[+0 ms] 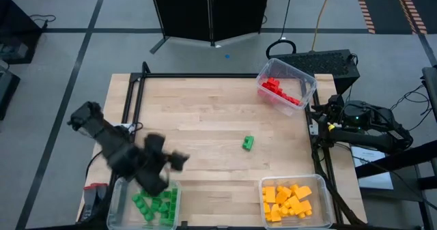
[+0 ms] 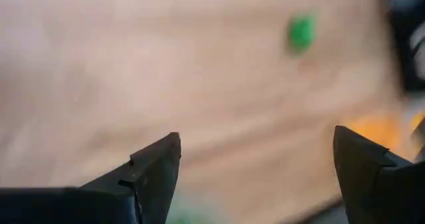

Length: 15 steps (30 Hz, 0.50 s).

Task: Sort blocks
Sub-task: Put the green game piece into the bottom left transparent bin

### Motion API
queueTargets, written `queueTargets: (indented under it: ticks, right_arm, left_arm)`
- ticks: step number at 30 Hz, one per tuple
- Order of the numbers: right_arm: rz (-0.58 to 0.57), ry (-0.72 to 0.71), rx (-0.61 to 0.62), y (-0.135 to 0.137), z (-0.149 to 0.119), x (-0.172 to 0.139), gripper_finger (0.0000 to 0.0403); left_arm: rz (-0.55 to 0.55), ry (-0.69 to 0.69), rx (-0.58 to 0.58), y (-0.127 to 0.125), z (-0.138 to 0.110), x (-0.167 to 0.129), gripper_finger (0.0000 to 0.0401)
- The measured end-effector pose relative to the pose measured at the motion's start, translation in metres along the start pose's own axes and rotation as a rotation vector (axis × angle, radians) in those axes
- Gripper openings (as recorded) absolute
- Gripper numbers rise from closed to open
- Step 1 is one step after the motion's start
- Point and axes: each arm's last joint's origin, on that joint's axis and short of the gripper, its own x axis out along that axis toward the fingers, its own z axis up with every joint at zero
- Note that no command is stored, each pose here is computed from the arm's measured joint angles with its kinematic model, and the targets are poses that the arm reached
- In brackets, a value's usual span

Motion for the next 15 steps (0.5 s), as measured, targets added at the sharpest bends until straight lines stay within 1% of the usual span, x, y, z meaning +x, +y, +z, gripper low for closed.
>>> queueTargets:
  ticks: [1, 3, 8, 10, 11, 13, 15]
  right_arm:
    - [0.000, 0.000, 0.000, 0.000, 0.000, 0.000, 0.0208]
    - [0.000, 0.000, 0.000, 0.000, 0.000, 0.000, 0.0208]
    - [0.000, 0.000, -0.001, 0.000, 0.000, 0.000, 0.0208]
    - [0.000, 0.000, -0.005, 0.000, 0.000, 0.000, 0.0208]
    - [0.000, 0.000, -0.004, 0.000, 0.000, 0.000, 0.0208]
    - [0.000, 0.001, -0.004, 0.000, 0.000, 0.000, 0.0208]
    - [0.000, 0.001, -0.004, 0.000, 0.000, 0.000, 0.0208]
  left_arm:
    - [-0.023, -0.047, 0.008, -0.005, 0.012, 0.003, 0.0285]
    - [-0.034, -0.113, 0.044, -0.016, 0.035, 0.013, 0.0285]
    - [-0.049, -0.191, 0.255, -0.054, 0.090, 0.053, 0.0285]
    - [-0.063, -0.212, 0.292, -0.068, 0.114, 0.071, 0.0285]
    - [-0.066, -0.217, 0.277, -0.072, 0.127, 0.080, 0.0285]
    - [-0.080, -0.220, 0.194, -0.079, 0.152, 0.097, 0.0285]
    - [-0.105, -0.206, 0.113, -0.085, 0.172, 0.113, 0.0285]
